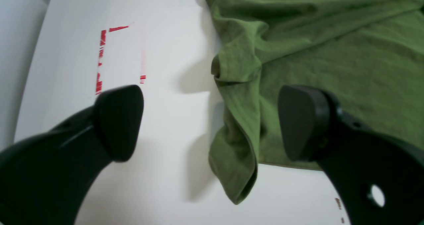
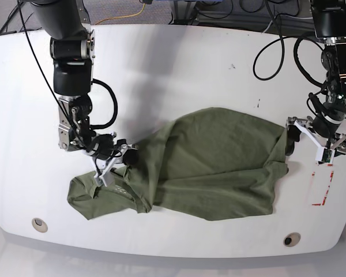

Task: Layout the t-shirt on the table in an organized manner, then fold the t-shirt properly
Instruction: 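Grasp the shirt's sleeve edge with the left gripper while right holds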

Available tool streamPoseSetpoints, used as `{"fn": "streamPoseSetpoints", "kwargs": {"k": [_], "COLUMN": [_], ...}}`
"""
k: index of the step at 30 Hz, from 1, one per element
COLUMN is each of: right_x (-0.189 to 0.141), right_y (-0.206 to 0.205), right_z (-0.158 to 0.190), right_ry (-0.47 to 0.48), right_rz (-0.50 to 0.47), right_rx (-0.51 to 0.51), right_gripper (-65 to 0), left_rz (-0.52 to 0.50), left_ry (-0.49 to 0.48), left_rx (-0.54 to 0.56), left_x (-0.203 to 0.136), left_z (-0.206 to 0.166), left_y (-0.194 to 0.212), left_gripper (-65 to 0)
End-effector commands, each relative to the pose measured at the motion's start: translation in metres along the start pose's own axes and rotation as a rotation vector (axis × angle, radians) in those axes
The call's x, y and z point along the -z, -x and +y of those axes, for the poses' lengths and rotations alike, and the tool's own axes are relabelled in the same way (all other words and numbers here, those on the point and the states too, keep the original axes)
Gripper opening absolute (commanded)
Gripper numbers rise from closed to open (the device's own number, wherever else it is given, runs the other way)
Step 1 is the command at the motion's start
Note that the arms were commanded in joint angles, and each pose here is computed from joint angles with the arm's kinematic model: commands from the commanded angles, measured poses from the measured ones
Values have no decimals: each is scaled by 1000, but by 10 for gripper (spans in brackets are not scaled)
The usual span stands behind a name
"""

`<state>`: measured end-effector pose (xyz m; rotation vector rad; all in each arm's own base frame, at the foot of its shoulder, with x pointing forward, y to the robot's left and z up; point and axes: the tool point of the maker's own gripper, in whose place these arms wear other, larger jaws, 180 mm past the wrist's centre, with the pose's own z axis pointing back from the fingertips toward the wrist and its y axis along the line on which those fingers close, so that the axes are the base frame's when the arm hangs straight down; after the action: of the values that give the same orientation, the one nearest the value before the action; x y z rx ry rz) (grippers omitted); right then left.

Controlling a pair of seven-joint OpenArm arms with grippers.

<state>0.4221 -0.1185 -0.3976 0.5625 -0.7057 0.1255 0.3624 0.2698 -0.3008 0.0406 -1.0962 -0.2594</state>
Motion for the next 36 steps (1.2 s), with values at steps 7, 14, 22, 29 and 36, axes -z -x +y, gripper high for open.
{"fn": "streamPoseSetpoints", "kwargs": {"k": [7, 14, 22, 29, 36], "right_x": [-31, -33, -33, -32, -33], "right_y": [-49, -50, -50, -48, -47], "right_z": [-2, -1, 0, -1, -3], "right_ry": [95, 98, 97, 98, 102], "right_rz": [-87, -71, -78, -71, -69], "right_rx": [-25, -35, -30, -28, -29], "right_gripper": [-644, -604, -335, -328, -331], "left_rz": [-48, -50, -51, -53, -53], "left_ry": [-17, -17, -17, -17, -18], "left_rx": [18, 19, 20, 20, 19], "left_x": [-3, -3, -3, -3, -3], "left_z": [9, 9, 8, 9, 9], "left_y": [-17, -18, -18, -19, -19], "left_gripper": [-28, -28, -28, -28, -28]}}
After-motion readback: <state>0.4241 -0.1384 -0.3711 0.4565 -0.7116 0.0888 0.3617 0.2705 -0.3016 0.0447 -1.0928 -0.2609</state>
